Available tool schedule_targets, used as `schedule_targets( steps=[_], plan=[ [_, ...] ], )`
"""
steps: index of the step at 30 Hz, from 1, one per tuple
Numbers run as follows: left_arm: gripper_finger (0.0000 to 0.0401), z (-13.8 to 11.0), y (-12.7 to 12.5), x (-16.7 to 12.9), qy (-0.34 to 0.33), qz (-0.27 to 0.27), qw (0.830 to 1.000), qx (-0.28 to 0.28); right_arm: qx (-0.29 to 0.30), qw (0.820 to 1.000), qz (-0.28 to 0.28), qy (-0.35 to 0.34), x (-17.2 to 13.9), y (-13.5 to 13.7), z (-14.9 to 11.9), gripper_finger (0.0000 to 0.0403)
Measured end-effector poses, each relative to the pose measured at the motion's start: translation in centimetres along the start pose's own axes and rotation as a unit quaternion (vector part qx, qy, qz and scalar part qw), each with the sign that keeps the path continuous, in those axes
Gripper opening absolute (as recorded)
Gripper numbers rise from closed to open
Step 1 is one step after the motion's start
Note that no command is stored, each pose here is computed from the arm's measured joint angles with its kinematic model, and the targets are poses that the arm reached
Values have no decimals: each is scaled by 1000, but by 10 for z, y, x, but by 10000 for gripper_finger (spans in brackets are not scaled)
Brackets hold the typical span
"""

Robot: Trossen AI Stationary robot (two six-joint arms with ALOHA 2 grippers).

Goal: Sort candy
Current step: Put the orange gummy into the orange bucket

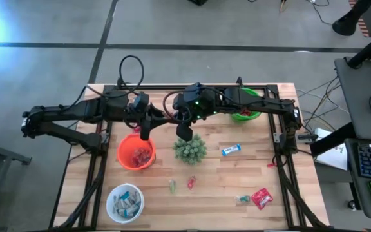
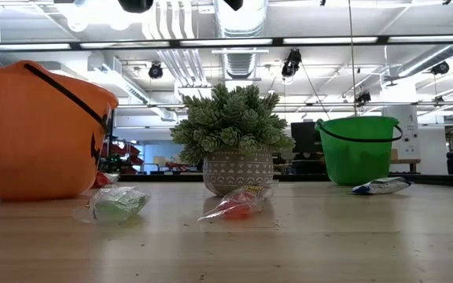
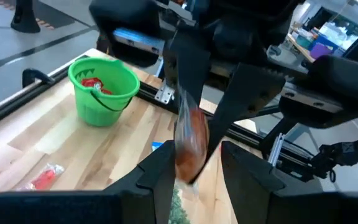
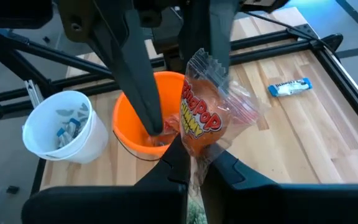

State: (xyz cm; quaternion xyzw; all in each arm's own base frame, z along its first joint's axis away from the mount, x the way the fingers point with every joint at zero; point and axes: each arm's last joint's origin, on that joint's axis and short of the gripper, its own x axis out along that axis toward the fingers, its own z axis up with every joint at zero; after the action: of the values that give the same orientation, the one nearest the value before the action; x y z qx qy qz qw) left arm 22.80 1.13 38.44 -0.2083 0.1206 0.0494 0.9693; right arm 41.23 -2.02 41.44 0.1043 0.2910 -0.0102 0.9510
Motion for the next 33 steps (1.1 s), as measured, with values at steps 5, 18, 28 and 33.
schedule_targets(
  steps=[5,18,28,33],
  plan=[
    [113,0,2,10,9,6,1000,12,8,1000,5,4,1,0,-1,11],
    [25,-1,7,16,14,19,998,57,8,1000,4,16,1,0,-3,11],
    [3,-2,8,18,20,24,997,70,5,1000,6,20,1,0,-4,27],
    [2,-3,8,17,27,29,997,73,3,1000,9,18,2,1,-4,80]
  ],
)
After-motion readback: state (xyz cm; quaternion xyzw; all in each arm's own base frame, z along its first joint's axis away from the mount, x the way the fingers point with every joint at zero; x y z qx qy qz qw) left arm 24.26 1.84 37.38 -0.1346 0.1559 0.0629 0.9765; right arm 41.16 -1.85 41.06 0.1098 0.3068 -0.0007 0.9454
